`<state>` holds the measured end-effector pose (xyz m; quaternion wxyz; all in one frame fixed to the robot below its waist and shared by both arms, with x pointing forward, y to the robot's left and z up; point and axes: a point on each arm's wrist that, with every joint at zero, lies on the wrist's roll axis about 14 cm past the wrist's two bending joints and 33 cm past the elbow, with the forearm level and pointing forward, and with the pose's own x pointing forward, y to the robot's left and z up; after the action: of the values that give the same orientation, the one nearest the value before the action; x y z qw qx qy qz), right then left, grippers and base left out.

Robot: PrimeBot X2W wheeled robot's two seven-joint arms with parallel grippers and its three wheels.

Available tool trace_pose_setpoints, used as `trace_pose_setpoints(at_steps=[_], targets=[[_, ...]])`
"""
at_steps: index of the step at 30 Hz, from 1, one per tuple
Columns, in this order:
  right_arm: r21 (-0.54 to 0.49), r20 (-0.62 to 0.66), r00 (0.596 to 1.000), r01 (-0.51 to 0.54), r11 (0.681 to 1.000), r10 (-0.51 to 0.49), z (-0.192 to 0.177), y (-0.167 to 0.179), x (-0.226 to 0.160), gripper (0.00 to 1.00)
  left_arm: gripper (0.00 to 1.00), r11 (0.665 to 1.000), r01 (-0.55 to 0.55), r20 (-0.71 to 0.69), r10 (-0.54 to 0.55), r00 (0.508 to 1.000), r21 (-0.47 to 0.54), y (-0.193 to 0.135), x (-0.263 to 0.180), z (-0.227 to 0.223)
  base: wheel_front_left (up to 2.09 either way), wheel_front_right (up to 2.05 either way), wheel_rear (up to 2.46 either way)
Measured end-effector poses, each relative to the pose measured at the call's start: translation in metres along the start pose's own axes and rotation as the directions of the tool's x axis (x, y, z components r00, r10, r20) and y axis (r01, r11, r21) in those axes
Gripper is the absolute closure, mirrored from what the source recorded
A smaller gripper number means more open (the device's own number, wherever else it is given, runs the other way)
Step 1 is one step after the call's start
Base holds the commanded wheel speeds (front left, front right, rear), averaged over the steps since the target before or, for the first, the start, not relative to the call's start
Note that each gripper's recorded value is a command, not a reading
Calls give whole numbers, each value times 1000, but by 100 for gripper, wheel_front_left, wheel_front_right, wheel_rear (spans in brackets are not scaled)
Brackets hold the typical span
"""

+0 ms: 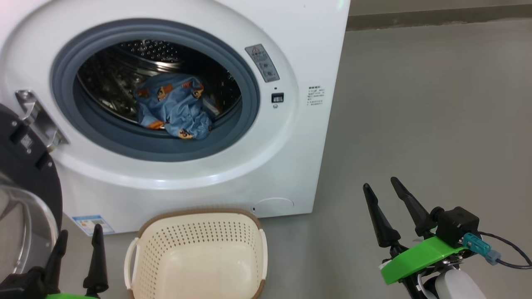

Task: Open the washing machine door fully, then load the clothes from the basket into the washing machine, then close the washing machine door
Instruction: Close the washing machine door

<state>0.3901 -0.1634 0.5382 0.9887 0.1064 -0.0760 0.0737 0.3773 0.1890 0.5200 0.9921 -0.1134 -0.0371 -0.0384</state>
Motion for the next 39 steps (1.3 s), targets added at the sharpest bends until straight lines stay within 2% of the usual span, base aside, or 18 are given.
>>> trace_pose_setpoints(at_steps=[12,39], targets=[[4,3,1000,2,1000,-2,1,0,0,0,0,1000,4,6,-4,1000,-2,0,0,2,-118,118,0],[5,-2,1000,-12,1000,12,-1,4,2,0,0,1000,-8,-4,8,1000,0,4,-4,-1,-3,3,0]])
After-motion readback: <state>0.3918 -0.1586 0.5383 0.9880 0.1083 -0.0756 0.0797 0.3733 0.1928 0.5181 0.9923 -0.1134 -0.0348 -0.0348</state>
